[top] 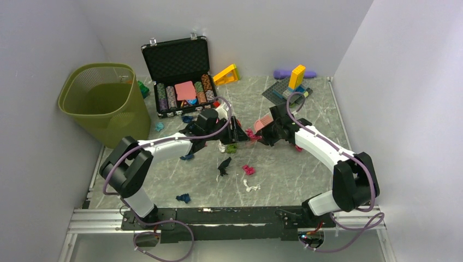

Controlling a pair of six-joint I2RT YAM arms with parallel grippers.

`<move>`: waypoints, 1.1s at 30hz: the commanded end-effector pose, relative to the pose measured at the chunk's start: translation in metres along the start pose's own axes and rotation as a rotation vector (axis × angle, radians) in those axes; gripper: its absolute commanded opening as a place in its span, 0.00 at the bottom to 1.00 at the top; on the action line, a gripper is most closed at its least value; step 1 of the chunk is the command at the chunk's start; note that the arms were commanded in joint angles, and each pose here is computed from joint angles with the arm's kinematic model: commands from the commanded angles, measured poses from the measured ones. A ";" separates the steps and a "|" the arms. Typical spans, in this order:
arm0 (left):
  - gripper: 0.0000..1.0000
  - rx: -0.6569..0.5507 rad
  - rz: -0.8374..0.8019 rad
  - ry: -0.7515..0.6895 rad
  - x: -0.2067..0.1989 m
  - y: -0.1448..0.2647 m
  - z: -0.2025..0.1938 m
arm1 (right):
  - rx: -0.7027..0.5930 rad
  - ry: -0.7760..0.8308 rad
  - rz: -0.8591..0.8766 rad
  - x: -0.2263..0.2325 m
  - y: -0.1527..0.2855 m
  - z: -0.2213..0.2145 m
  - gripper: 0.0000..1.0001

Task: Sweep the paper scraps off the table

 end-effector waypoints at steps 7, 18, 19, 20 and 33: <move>0.48 0.019 -0.054 0.014 0.000 -0.019 0.001 | 0.031 -0.002 0.049 0.011 0.000 0.002 0.22; 0.11 0.046 -0.069 -0.026 0.001 -0.030 0.003 | 0.027 -0.010 0.039 0.008 0.000 0.003 0.23; 0.02 0.047 -0.063 -0.034 0.001 -0.031 0.005 | 0.024 -0.015 0.035 0.008 0.001 0.003 0.24; 0.00 0.051 -0.057 -0.042 0.001 -0.031 0.006 | 0.022 -0.019 0.029 0.007 0.001 0.003 0.28; 0.00 0.067 -0.025 -0.084 0.001 -0.011 -0.003 | -0.090 0.048 0.036 0.014 0.019 0.015 0.78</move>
Point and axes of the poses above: each gripper's point midway between its finger pads, its own y axis back along the fingers, its own x axis along the line the jaws close on, z = x × y, the point moved 9 cm from there along y, back along the fingers, and after that the axes turned 8 degrees about -y, right-handed, at the moved point
